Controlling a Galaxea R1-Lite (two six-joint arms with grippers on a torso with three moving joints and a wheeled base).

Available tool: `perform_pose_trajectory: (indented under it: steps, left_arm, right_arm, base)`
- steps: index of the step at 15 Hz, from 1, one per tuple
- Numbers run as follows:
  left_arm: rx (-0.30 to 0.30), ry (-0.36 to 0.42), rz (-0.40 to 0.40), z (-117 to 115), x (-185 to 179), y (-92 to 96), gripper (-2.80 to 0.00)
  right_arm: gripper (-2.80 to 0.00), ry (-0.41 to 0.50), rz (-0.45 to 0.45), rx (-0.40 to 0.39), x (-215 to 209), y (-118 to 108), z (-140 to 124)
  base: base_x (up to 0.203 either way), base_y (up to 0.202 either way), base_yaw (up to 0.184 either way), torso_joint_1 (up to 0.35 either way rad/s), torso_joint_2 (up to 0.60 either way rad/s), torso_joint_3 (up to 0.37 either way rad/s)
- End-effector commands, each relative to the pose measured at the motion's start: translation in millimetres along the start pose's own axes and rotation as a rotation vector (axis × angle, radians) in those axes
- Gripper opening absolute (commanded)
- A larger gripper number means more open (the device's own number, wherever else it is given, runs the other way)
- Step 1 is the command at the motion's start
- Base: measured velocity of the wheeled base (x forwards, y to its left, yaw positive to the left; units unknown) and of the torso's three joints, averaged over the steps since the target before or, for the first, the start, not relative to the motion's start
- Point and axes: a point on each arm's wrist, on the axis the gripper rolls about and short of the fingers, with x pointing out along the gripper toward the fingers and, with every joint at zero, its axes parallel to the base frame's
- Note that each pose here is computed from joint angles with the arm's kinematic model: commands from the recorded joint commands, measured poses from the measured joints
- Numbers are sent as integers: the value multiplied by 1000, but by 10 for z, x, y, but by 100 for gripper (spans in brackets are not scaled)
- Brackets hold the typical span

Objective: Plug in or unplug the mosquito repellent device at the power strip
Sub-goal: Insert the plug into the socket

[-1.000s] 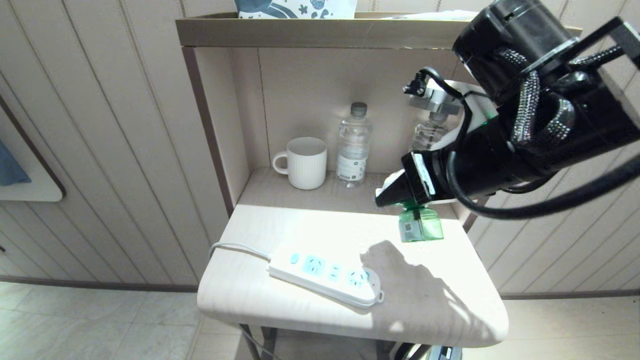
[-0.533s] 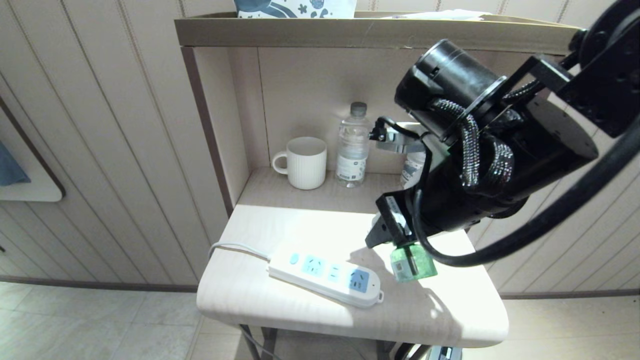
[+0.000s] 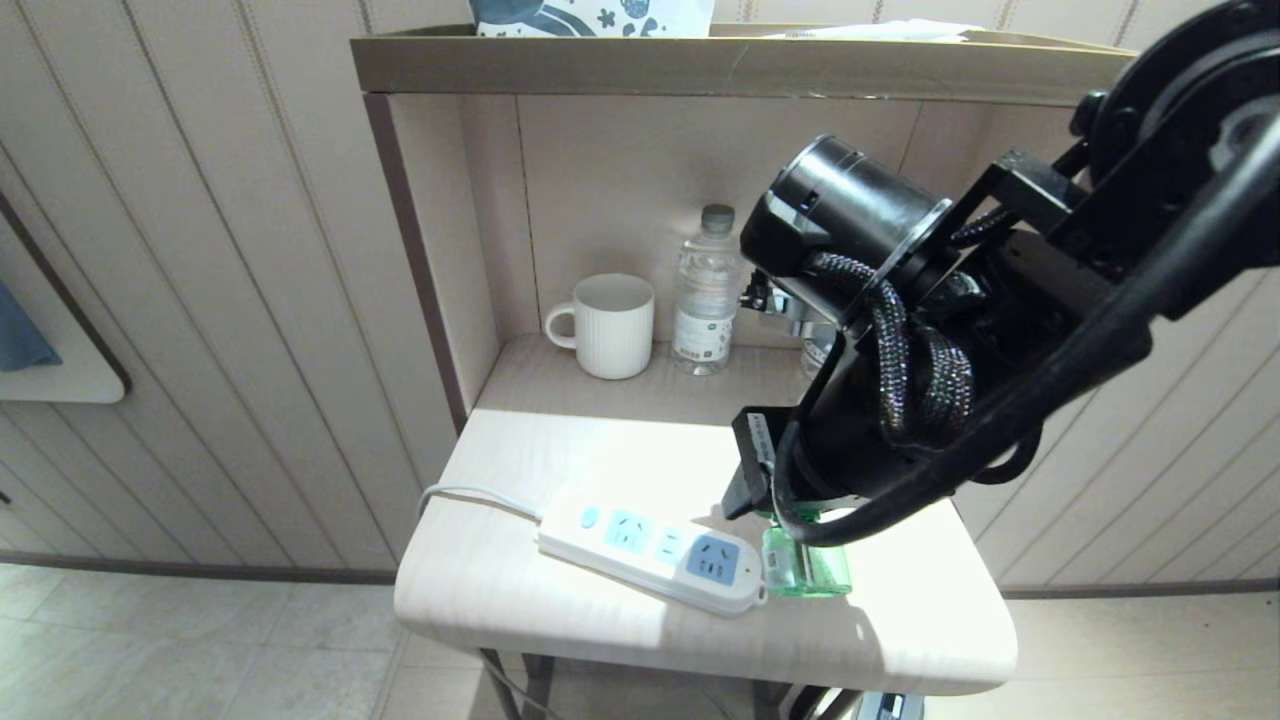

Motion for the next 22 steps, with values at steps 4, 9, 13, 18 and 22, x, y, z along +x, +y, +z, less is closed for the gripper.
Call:
perform_pose_trajectory:
  steps: [4,9,13,18,22]
  left_arm:
    - [0,2,0,-1,0,0,-280]
    - [0,2,0,-1,0,0,-280]
    - [0,2,0,-1,0,0,-280]
    - [0,2,0,-1,0,0,-280]
    - [0,3,0,-2,0,0,-280]
  right_arm:
    - [-280,-25,-41,-29,-60,34,-97]
    - [-280,-22,-37,-37,-85,41,-131]
    - [-280,-23,-36,-35,-82,44,-129]
    - [-280,-2,-45,-42,-7,60,-130]
    - [-280,63,-49,-46,180,85,-121]
  base:
    - [0,0,0,0,0,0]
    - [0,0,0,0,0,0]
    - [0,0,0,49,-107,-62]
    - [0,0,0,197,-453,-258]
    - [0,0,0,241,-522,-290]
